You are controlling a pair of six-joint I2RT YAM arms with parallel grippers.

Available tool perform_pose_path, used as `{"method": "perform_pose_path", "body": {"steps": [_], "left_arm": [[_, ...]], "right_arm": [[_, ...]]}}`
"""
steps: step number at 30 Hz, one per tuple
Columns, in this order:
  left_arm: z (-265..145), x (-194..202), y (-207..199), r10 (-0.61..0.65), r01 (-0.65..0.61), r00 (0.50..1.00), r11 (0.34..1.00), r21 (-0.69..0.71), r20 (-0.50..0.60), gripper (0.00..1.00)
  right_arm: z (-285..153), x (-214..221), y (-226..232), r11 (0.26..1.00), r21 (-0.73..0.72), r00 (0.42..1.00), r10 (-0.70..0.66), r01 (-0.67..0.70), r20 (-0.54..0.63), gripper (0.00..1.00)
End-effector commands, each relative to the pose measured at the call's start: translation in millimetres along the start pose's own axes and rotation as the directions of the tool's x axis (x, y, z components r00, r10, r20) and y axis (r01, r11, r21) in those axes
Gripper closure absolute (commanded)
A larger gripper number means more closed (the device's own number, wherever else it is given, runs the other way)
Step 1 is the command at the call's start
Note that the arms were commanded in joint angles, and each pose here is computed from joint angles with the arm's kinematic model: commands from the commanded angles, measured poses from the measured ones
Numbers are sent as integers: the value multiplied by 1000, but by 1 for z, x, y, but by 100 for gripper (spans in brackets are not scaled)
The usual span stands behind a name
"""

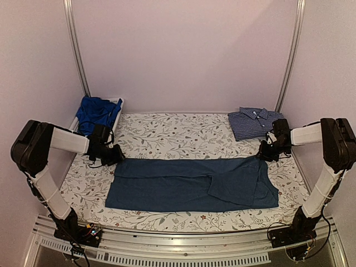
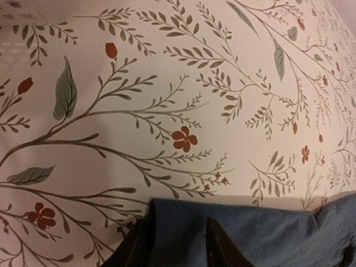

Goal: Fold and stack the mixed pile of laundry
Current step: Adjust the rectangle-folded T-shirt at the center of the board.

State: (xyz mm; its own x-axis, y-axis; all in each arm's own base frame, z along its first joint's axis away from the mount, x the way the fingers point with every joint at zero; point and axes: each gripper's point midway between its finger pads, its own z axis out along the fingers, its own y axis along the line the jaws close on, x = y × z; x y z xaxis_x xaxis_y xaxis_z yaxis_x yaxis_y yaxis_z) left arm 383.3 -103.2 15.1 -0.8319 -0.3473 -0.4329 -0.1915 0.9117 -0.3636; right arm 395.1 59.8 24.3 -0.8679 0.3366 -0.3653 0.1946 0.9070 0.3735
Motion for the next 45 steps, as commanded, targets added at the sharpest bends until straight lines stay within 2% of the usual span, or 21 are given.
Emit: {"method": "perform_pose_path", "body": {"steps": [1, 3, 8, 15, 23, 24, 25, 27, 28, 30, 33, 37, 41, 45], "left_arm": [[3, 16, 14, -22, 21, 999, 999, -43, -35, 70], [1, 16, 16, -23, 22, 999, 998, -51, -29, 82], [-8, 7, 25, -35, 37, 999, 995, -97, 20, 100], [-15, -4, 41, -48, 58, 997, 987, -152, 64, 100], [-19, -3, 50, -58, 72, 995, 980, -184, 77, 100], [-20, -3, 49, -56, 69, 996, 981, -182, 76, 92], [-23, -4, 47, -52, 65, 996, 982, -175, 75, 78], [-31, -8, 36, -19, 32, 996, 988, -148, 87, 58], [-38, -11, 28, 11, 3, 994, 991, -135, 107, 53], [-52, -17, 5, 84, -70, 986, 992, -102, 144, 45], [-60, -20, -32, 205, -198, 966, 978, -64, 155, 39], [-40, -2, -78, 342, -342, 936, 940, -10, 80, 39], [-12, 24, -118, 424, -424, 905, 903, 61, 15, 41], [15, 50, -122, 444, -441, 894, 896, 57, -62, 43]], "right_arm": [[5, 1, -3, 1000, -1, 1000, 9, -9, 4, 89], [5, -4, -3, 1000, 4, 1000, 3, -3, 14, 99], [-3, -21, -10, 999, 52, 997, -2, -2, 74, 100], [-14, -51, -33, 995, 87, 988, 32, -46, 153, 100], [-2, -60, -7, 1000, -29, 991, -2, 6, 132, 100], [0, -60, -2, 999, -40, 993, -20, 25, 119, 98], [3, -58, -1, 999, -41, 995, -28, 32, 98, 91], [5, -54, -1, 999, -37, 996, -37, 40, 80, 73], [0, -54, -1, 999, -33, 995, -36, 39, 89, 66], [-18, -59, 3, 999, -24, 991, -40, 43, 124, 59], [-42, -56, 5, 999, -14, 988, -41, 44, 147, 55], [-66, -30, 39, 992, -84, 986, -87, 99, 140, 55], [-57, 27, 78, 976, -143, 986, -161, 165, 39, 55], [-42, 76, 93, 969, -173, 982, -184, 174, -47, 54]]}}
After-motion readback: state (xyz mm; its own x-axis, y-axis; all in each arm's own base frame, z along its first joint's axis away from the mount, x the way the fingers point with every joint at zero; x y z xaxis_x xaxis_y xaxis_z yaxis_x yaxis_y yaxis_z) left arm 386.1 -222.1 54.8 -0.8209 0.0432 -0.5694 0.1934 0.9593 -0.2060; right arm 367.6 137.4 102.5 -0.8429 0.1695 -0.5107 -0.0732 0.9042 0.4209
